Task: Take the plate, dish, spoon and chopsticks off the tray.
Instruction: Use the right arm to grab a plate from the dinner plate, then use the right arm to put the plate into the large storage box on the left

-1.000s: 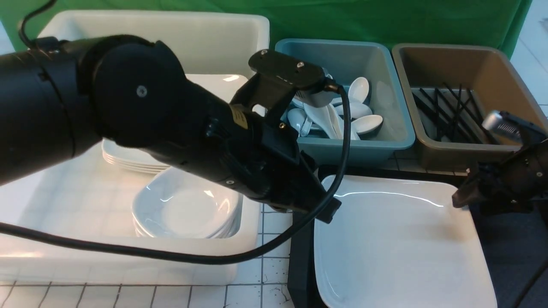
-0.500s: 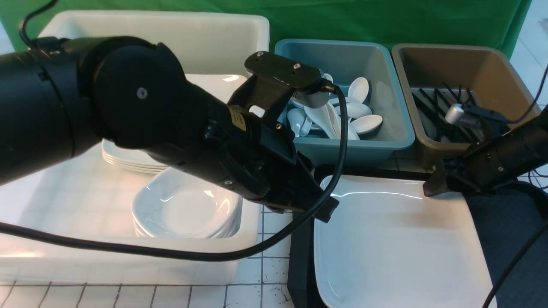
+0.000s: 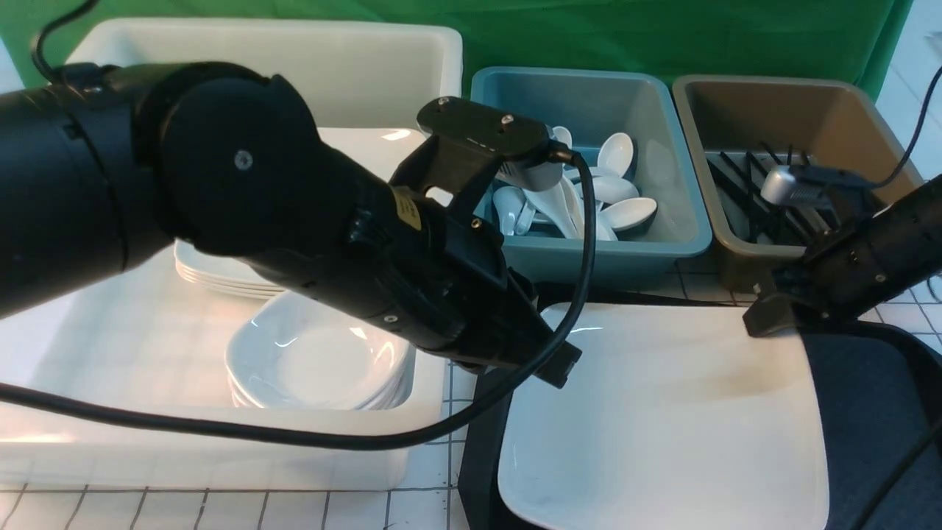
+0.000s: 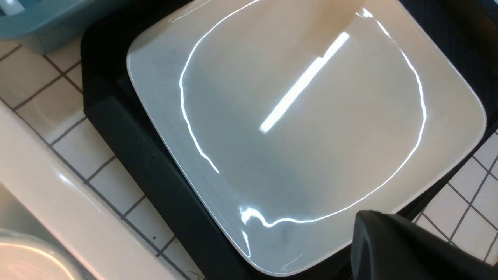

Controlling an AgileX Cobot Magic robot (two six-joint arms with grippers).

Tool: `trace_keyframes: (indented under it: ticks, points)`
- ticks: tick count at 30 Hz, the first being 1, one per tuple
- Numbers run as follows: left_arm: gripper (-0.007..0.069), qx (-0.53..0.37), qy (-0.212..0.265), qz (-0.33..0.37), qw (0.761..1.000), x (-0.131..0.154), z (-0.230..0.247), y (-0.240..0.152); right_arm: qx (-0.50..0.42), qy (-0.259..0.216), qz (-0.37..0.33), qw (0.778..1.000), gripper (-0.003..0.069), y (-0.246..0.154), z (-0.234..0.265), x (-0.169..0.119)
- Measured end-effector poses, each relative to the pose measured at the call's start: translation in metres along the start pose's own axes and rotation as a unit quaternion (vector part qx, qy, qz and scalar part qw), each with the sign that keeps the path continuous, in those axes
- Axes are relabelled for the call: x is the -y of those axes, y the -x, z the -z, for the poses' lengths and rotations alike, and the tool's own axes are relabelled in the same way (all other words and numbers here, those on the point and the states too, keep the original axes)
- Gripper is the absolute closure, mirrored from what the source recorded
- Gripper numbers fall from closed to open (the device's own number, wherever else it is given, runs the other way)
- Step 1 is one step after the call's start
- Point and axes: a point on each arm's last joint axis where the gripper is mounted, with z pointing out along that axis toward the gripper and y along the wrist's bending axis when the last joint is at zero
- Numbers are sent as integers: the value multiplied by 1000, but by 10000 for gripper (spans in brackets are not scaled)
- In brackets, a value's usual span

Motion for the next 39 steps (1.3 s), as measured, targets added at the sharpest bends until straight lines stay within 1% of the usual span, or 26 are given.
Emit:
trace_keyframes:
  ticks: [1, 5, 12, 17, 19, 25, 31, 35, 39]
  points:
    - [622, 0, 0, 0, 1000, 0, 0, 0, 1, 0, 0, 1000, 506, 0, 2, -1]
    - [622, 0, 0, 0, 1000, 0, 0, 0, 16, -1, 12, 1000, 561, -1, 34, -14]
    - [622, 2, 0, 0, 1000, 0, 1, 1, 47, -5, 28, 998, 606, -4, 73, -31]
    - [622, 5, 1, -2, 1000, 0, 2, 2, 77, -15, 41, 996, 611, -9, 102, -43]
    - [622, 8, 1, 0, 1000, 0, 2, 3, 97, -22, 52, 994, 613, -14, 122, -51]
    - [622, 22, 13, 33, 999, -10, 4, 6, 139, -36, 74, 987, 612, -24, 155, -66]
    - [622, 35, 24, 48, 998, -21, 14, 14, 164, -26, 82, 983, 612, -34, 178, -81]
    - [622, 52, 39, 46, 997, -28, 25, 21, 189, -24, 94, 977, 612, -32, 198, -89]
    - [622, 89, 72, 68, 991, -52, 53, 32, 253, -19, 116, 960, 612, -13, 237, -104]
